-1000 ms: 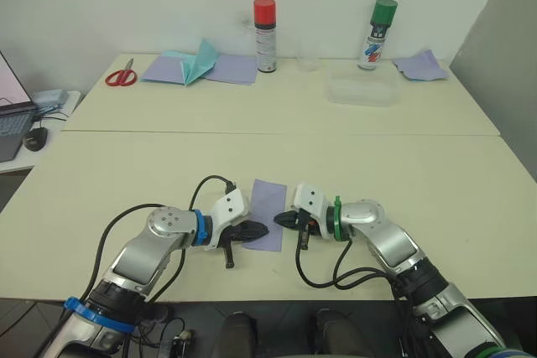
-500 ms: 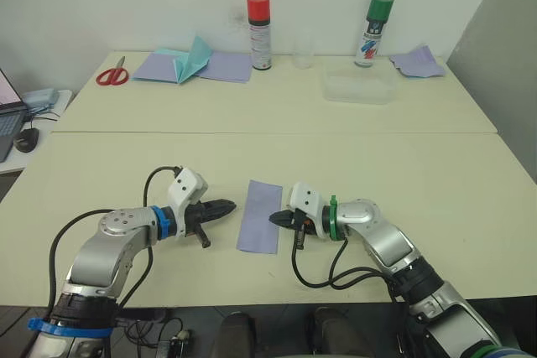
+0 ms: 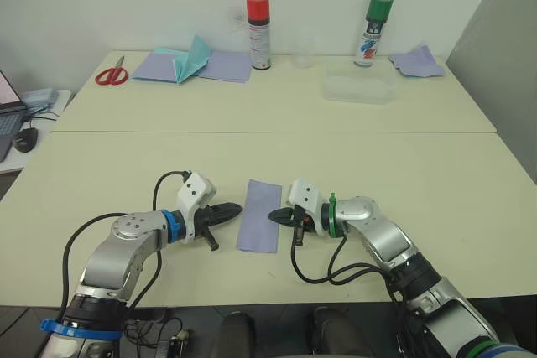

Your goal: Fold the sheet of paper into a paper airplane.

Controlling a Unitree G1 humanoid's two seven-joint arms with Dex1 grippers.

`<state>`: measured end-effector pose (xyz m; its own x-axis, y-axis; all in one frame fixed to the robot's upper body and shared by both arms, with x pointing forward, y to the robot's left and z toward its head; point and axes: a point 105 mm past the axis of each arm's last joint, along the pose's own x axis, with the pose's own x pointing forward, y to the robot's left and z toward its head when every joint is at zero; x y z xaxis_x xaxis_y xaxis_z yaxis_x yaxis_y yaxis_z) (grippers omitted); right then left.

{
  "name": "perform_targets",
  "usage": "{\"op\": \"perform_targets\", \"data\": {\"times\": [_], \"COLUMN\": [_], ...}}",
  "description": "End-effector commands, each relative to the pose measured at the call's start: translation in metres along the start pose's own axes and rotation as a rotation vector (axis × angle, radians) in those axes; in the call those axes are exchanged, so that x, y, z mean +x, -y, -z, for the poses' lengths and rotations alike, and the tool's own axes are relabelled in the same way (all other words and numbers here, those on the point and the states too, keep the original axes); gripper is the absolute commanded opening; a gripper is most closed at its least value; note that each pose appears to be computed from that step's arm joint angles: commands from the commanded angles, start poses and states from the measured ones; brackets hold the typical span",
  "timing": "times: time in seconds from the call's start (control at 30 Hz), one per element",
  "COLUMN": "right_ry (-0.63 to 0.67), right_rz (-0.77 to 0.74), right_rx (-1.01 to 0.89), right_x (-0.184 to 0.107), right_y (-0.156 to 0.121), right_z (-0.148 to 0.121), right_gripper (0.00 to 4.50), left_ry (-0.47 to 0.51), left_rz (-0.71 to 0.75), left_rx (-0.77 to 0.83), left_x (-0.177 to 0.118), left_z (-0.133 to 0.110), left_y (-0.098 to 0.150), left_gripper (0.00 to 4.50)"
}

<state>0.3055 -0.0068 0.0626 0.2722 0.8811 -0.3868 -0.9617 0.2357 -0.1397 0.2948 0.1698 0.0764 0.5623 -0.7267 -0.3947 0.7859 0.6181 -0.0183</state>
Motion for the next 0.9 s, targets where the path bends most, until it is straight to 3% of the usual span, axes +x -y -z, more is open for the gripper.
{"op": "perform_targets", "data": {"times": [0.03, 0.2, 0.5, 0.9], "right_ry": [-0.068, -0.067, -0.072, -0.078], "right_rz": [0.047, 0.048, 0.053, 0.055], "right_rx": [0.042, 0.046, 0.051, 0.05], "right_x": [-0.006, -0.006, -0.007, -0.008], "right_y": [0.007, 0.005, 0.005, 0.006], "right_z": [0.019, 0.019, 0.021, 0.023], "right_gripper": [0.02, 0.02, 0.02, 0.02], "left_ry": [-0.008, -0.027, 0.051, 0.065], "left_rz": [-0.009, 0.007, 0.075, 0.106], "left_rx": [0.033, 0.037, 0.016, 0.043], "left_x": [-0.001, 0.003, 0.009, 0.008], "left_z": [-0.003, 0.003, -0.017, -0.032], "left_y": [-0.004, -0.003, 0.008, 0.009], "left_gripper": [0.0, 0.0, 0.0, 0.0]}}
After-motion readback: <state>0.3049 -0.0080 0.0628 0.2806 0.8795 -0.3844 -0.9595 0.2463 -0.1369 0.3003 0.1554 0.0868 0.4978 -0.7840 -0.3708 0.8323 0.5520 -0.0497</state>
